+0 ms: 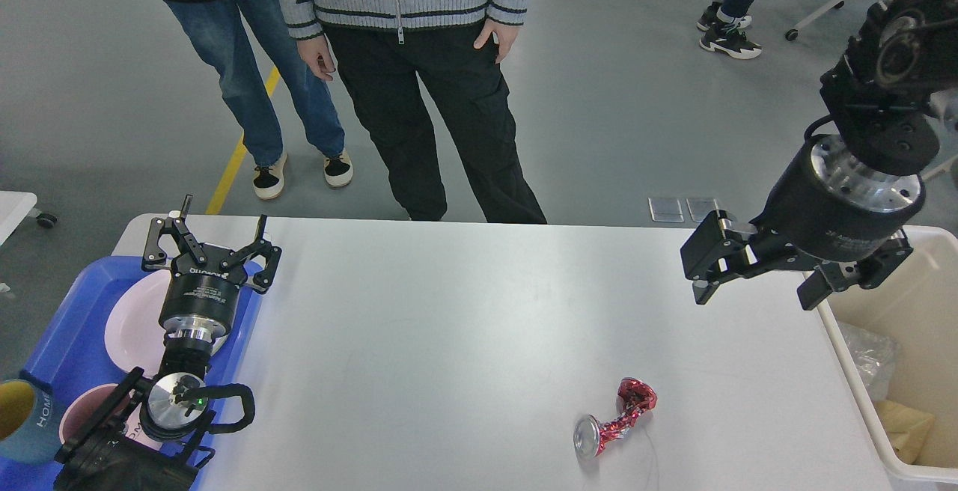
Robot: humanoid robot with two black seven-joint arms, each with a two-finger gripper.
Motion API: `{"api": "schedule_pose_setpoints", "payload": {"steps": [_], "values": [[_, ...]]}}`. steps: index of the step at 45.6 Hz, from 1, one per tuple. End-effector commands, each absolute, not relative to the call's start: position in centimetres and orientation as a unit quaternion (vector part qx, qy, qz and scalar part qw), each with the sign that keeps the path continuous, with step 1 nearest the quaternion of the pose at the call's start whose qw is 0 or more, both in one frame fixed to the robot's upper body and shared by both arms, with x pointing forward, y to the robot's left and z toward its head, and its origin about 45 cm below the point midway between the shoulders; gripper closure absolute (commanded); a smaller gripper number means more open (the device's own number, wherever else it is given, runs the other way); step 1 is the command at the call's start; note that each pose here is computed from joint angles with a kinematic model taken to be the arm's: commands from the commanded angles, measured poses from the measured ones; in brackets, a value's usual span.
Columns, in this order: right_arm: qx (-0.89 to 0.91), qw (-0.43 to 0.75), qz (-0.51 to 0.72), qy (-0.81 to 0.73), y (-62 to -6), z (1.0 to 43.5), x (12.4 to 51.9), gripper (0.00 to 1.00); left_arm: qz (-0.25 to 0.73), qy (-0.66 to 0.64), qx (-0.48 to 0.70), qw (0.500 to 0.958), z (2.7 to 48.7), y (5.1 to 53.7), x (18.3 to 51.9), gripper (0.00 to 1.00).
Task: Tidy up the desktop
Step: 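Raise the right gripper and swing it toward the red crushed can, then lower the right gripper onto the red crushed can and grip it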
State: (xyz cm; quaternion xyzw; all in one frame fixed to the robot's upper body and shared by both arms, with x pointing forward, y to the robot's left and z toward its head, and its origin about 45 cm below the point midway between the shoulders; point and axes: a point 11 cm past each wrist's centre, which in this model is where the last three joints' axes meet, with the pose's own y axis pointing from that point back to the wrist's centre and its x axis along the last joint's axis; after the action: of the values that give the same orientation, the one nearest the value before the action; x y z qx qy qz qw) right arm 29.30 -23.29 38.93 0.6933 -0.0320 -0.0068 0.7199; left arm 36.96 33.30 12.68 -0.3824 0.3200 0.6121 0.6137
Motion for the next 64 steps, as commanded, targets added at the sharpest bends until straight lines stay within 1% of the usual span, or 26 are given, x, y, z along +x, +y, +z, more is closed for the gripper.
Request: {"api": "schedule_pose_setpoints", "payload": {"steps": [1, 6, 13, 18, 19, 24, 30, 43, 50, 58, 64], "values": [[0.691, 0.722, -0.018, -0.026, -23.4, 37.8, 29.2, 0.00, 0.612, 0.320, -0.382, 0.614, 12.7, 33.3, 37.0, 0.04], [0.701, 0.713, -0.024, -0.022, -22.8, 36.7, 29.3, 0.00, 0.612, 0.321, -0.383, 0.614, 12.7, 33.3, 37.0, 0.04], [0.713, 0.698, -0.033, -0.058, -22.6, 32.9, 30.4, 0.00, 0.612, 0.320, -0.383, 0.614, 12.7, 33.3, 37.0, 0.04], [0.727, 0.673, -0.090, -0.106, -22.3, 28.3, 30.6, 0.00, 0.612, 0.320, -0.383, 0.614, 12.7, 33.3, 37.0, 0.04], [0.726, 0.670, -0.106, -0.116, -22.3, 27.4, 30.5, 0.02, 0.612, 0.320, -0.382, 0.614, 12.7, 33.3, 37.0, 0.04], [0.712, 0.667, -0.169, -0.144, -21.4, 23.1, 29.0, 0.03, 0.612, 0.320, -0.383, 0.614, 12.7, 33.3, 37.0, 0.04], [0.718, 0.653, -0.184, -0.153, -19.5, 19.3, 27.9, 0.02, 0.612, 0.320, -0.382, 0.614, 12.7, 33.3, 37.0, 0.04], [0.690, 0.665, -0.205, -0.198, -21.3, 10.6, 28.5, 0.05, 0.612, 0.321, -0.383, 0.614, 12.7, 33.3, 37.0, 0.04], [0.688, 0.665, -0.203, -0.211, -21.5, 8.0, 28.9, 0.06, 0.612, 0.321, -0.383, 0.614, 12.7, 33.3, 37.0, 0.04], [0.687, 0.672, -0.176, -0.212, -21.6, 6.0, 29.5, 0.06, 0.612, 0.321, -0.383, 0.614, 12.7, 33.3, 37.0, 0.04], [0.688, 0.675, -0.165, -0.210, -21.4, 5.6, 29.6, 0.06, 0.612, 0.321, -0.383, 0.614, 12.7, 33.3, 37.0, 0.04]]}}
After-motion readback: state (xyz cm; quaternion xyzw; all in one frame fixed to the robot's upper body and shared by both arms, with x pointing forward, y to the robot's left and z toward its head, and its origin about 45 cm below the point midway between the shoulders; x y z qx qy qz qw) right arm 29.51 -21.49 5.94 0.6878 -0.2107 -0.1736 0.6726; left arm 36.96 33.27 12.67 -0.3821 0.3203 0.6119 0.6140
